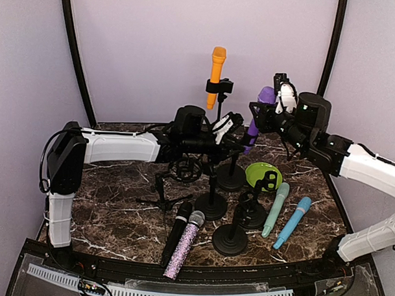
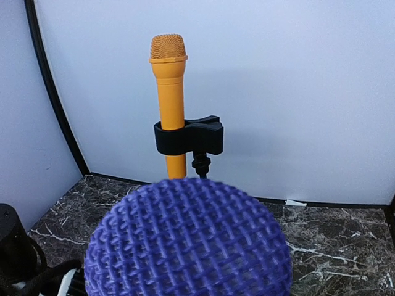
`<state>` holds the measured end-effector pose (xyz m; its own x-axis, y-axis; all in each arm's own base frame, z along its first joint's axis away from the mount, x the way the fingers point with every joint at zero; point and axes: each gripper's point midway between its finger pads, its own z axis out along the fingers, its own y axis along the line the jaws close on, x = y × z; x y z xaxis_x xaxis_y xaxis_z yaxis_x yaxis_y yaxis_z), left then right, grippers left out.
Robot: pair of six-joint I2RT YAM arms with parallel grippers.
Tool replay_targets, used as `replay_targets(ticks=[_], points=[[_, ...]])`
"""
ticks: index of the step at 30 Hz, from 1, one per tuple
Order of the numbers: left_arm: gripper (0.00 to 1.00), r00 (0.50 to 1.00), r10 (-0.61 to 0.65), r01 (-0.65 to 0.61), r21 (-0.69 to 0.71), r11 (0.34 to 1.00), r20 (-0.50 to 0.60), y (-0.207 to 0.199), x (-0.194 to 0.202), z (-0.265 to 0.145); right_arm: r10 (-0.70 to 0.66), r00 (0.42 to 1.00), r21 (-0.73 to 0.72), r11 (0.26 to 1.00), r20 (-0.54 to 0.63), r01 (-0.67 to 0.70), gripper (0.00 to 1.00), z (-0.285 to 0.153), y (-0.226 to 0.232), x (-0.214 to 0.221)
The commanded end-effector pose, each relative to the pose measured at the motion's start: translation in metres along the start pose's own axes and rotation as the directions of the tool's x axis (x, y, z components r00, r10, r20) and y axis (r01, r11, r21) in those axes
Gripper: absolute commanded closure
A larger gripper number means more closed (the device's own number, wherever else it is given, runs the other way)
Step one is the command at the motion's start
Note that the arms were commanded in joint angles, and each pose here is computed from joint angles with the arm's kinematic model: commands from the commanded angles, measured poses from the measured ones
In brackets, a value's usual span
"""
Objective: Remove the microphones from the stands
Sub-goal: Remove the microphone from the microphone stand.
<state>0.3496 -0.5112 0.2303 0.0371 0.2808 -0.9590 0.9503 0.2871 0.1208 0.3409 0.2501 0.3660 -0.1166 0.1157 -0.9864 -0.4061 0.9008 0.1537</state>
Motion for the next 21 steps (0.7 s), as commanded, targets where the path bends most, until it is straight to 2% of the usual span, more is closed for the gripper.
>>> replay_targets(ticks=[1,8,16,21], points=[[1.0,1.0,0.008,-0.009,-0.031,0.999,-0.027,0.007,-0.001,-0.011,0.113,0.953,-0.352,0.936,0.28,-0.007,0.88,-0.05,0.057,-0.093],[1.0,0.999,0.018,-0.019,-0.031,0.999,-0.035,0.007,0.0,-0.012,0.064,0.959,-0.462,0.884,0.274,0.073,0.88,-0.061,0.076,-0.087],[1.0,0.999,0.024,-0.025,-0.035,0.999,-0.045,0.008,0.004,-0.011,0.059,0.958,-0.539,0.835,0.28,0.106,0.88,-0.069,0.081,-0.088],[1.0,0.999,0.021,-0.023,-0.03,0.999,-0.047,0.006,0.006,-0.011,0.092,0.954,-0.522,0.849,0.287,0.075,0.88,-0.069,0.07,-0.092]])
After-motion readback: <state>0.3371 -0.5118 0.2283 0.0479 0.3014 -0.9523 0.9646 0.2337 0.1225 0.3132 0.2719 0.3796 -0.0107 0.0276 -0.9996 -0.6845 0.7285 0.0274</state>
